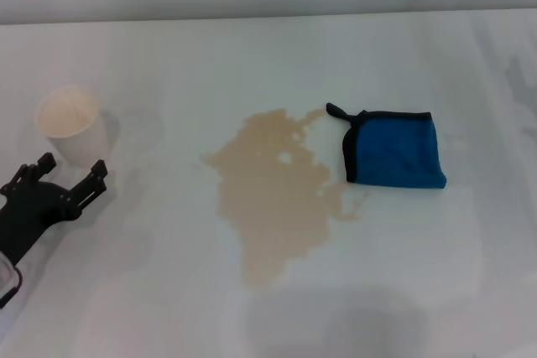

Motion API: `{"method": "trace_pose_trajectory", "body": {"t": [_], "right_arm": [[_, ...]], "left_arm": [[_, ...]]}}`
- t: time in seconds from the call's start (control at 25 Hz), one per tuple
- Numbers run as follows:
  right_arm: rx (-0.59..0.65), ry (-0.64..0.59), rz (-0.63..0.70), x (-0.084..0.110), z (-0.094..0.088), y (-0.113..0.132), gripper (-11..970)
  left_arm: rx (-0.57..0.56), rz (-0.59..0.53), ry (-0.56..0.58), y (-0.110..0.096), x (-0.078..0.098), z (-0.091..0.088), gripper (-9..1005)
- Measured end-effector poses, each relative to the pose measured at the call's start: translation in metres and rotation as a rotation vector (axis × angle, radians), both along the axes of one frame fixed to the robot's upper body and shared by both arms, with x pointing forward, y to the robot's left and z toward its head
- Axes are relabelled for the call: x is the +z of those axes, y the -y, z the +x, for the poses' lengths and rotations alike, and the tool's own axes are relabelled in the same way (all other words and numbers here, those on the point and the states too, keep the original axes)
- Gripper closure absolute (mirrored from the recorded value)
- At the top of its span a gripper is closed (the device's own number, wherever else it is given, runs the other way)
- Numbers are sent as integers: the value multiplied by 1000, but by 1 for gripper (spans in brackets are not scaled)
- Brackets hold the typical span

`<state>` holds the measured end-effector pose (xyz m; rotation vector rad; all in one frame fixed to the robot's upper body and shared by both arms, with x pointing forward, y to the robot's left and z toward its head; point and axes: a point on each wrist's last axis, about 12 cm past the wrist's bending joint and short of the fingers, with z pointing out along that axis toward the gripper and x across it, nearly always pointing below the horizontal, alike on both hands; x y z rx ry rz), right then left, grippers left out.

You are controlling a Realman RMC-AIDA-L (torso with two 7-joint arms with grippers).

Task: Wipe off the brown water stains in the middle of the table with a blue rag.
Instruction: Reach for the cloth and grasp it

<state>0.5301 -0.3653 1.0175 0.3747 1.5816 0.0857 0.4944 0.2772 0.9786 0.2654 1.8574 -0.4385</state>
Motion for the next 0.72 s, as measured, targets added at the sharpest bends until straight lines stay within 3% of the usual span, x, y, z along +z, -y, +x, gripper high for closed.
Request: {"method": "trace_pose_trajectory", "body": {"t": [0.2,0.36,0.72], "right_arm": [[3,3,16,0,1,-1,135],[44,13,104,1,3,-5,135],[414,16,153,24,26,-27,134]], "left_arm": [[34,-35,3,-6,-2,-11,103],[77,-76,-1,-12,-3,-18,103],[171,-142,56,-27,-1,-38,103]]}}
